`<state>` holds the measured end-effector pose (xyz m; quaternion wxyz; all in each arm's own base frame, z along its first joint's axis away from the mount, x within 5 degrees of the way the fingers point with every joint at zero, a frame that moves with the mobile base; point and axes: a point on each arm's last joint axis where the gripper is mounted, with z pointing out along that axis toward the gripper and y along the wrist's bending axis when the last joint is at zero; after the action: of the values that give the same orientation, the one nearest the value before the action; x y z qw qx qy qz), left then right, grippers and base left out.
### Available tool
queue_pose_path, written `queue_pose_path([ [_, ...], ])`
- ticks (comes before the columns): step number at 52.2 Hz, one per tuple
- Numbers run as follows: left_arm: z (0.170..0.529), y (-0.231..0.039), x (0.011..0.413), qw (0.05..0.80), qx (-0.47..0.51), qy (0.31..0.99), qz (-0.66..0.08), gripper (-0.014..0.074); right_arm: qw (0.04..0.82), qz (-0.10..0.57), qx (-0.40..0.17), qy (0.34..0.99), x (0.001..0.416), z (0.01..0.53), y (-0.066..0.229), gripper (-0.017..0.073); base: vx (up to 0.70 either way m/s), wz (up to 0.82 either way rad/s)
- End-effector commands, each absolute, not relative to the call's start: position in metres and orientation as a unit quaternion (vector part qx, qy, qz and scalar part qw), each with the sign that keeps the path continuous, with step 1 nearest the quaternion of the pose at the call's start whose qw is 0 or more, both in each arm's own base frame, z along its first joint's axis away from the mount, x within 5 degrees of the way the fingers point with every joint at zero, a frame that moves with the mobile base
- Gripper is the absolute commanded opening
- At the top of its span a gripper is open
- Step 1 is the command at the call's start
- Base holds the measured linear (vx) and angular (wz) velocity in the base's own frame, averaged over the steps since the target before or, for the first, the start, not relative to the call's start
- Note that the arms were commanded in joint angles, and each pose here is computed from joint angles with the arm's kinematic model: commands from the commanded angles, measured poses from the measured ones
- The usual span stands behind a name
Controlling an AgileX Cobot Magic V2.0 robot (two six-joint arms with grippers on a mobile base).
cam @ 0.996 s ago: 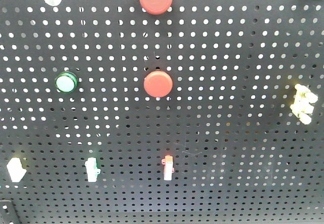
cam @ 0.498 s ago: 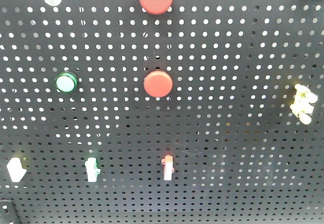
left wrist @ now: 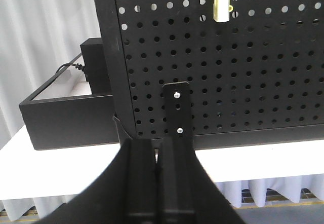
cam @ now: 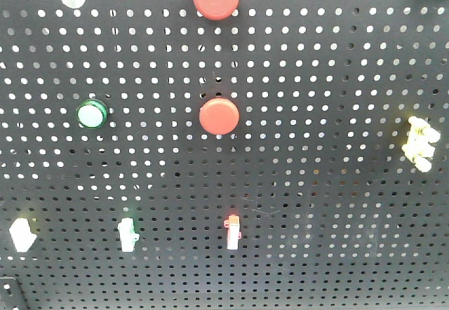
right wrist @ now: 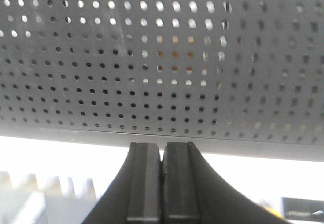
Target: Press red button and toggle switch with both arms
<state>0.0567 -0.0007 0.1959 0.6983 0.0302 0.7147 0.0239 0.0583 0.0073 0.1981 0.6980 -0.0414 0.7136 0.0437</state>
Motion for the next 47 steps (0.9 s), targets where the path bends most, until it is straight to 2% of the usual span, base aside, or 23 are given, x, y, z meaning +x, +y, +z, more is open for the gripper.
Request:
queue_pose_path([
  [1,0.1929,-0.0001,0.0568,0.721,0.026,0.692,0.026,0.0001,0.747,0.025,-0.021,0.664,0.0551,0.2045,0.0035,0.0000,0.00,0.00],
  [9,0.1929,-0.0001,0.0568,0.721,0.026,0.692,0.026,0.0001,0.740,-0.004,0.002,0.672,0.0557,0.2028,-0.0005,0.0000,0.00,0.00],
  [47,0.1929,-0.0001,0.0568,0.721,0.026,0.692,0.026,0.0001,0.737,-0.003,0.001,0.676,0.0558,0.2017,-0.0003,0.0000,0.00,0.00],
])
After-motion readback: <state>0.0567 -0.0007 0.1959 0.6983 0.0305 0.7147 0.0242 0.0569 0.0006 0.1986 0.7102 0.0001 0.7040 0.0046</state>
